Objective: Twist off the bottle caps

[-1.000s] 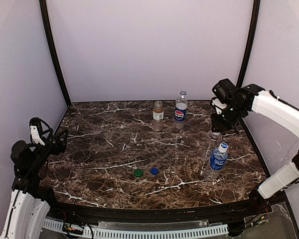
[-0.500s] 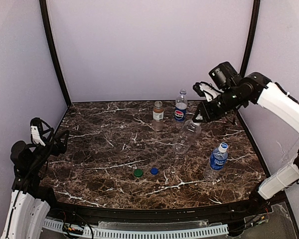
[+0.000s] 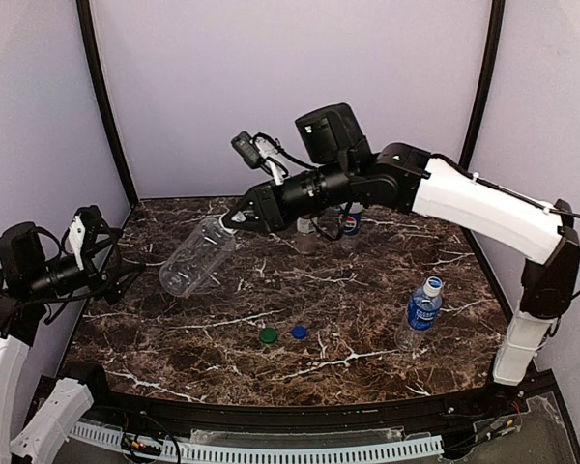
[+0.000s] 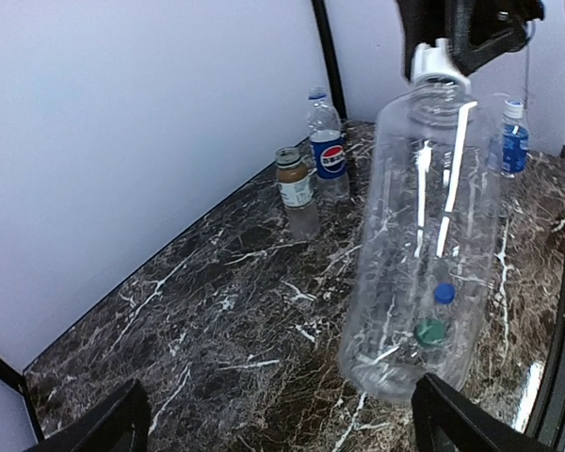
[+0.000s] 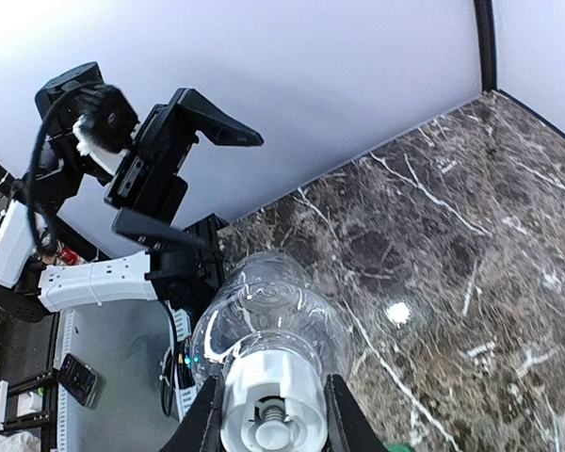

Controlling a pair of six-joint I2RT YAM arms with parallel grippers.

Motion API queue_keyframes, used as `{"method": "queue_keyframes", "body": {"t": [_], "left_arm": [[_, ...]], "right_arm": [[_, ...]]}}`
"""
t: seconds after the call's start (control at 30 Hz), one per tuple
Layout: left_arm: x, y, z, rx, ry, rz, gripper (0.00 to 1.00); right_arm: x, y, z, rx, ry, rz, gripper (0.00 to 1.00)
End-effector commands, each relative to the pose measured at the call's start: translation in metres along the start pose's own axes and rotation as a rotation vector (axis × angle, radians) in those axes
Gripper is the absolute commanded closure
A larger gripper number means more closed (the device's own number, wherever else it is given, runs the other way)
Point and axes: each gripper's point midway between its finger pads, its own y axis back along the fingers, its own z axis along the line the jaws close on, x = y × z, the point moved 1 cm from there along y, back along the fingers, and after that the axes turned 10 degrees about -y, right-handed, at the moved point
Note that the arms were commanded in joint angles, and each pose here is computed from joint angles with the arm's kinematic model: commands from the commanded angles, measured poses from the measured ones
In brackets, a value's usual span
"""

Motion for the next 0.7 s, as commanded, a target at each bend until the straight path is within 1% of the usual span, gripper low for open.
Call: {"method": "queue_keyframes", "body": {"t": [0.0, 0.03, 0.1, 0.2, 0.3, 0.37, 0.43, 0.47, 0.5, 0.53, 0.57, 0.6, 0.67], "left_arm": [[0.017, 0.018, -0.056, 0.317, -0.137, 0.166, 0.02], [0.012, 0.018, -0.055, 0.336, -0.17, 0.178, 0.02], [0.012, 0.018, -0.057, 0.365, -0.162, 0.211, 0.02], [0.01, 0.016, -0.058, 0.399, -0.154, 0.227, 0.03], [0.009, 0.012, -0.062, 0.44, -0.159, 0.227, 0.03], [0.011, 0.008, -0.059, 0.426, -0.161, 0.232, 0.05], [0.009, 0.003, -0.052, 0.392, -0.16, 0.229, 0.13], [0.006, -0.001, -0.047, 0.372, -0.17, 0.216, 0.2], [0.004, -0.002, -0.044, 0.361, -0.159, 0.21, 0.23], [0.0, -0.004, -0.041, 0.348, -0.168, 0.193, 0.31], [-0.002, -0.005, -0.04, 0.344, -0.164, 0.188, 0.34], [-0.004, -0.005, -0.039, 0.341, -0.168, 0.18, 0.41], [-0.005, -0.005, -0.04, 0.344, -0.165, 0.177, 0.48]], "right_arm": [[-0.039, -0.028, 0.041, -0.134, 0.08, -0.132, 1.0], [-0.041, -0.035, 0.046, -0.144, 0.088, -0.139, 1.0], [-0.04, -0.049, 0.054, -0.178, 0.097, -0.136, 1.0], [-0.037, -0.065, 0.06, -0.206, 0.092, -0.125, 1.0], [-0.037, -0.07, 0.061, -0.225, 0.073, -0.129, 1.0], [-0.035, -0.071, 0.063, -0.241, 0.067, -0.124, 1.0], [-0.034, -0.072, 0.063, -0.243, 0.065, -0.121, 1.0], [-0.033, -0.072, 0.062, -0.239, 0.064, -0.122, 1.0], [-0.033, -0.071, 0.061, -0.235, 0.063, -0.123, 1.0], [-0.033, -0.071, 0.06, -0.232, 0.063, -0.125, 1.0], [-0.03, -0.072, 0.059, -0.229, 0.06, -0.121, 1.0], [-0.029, -0.072, 0.057, -0.225, 0.058, -0.118, 1.0], [-0.026, -0.073, 0.054, -0.216, 0.052, -0.112, 1.0]]}}
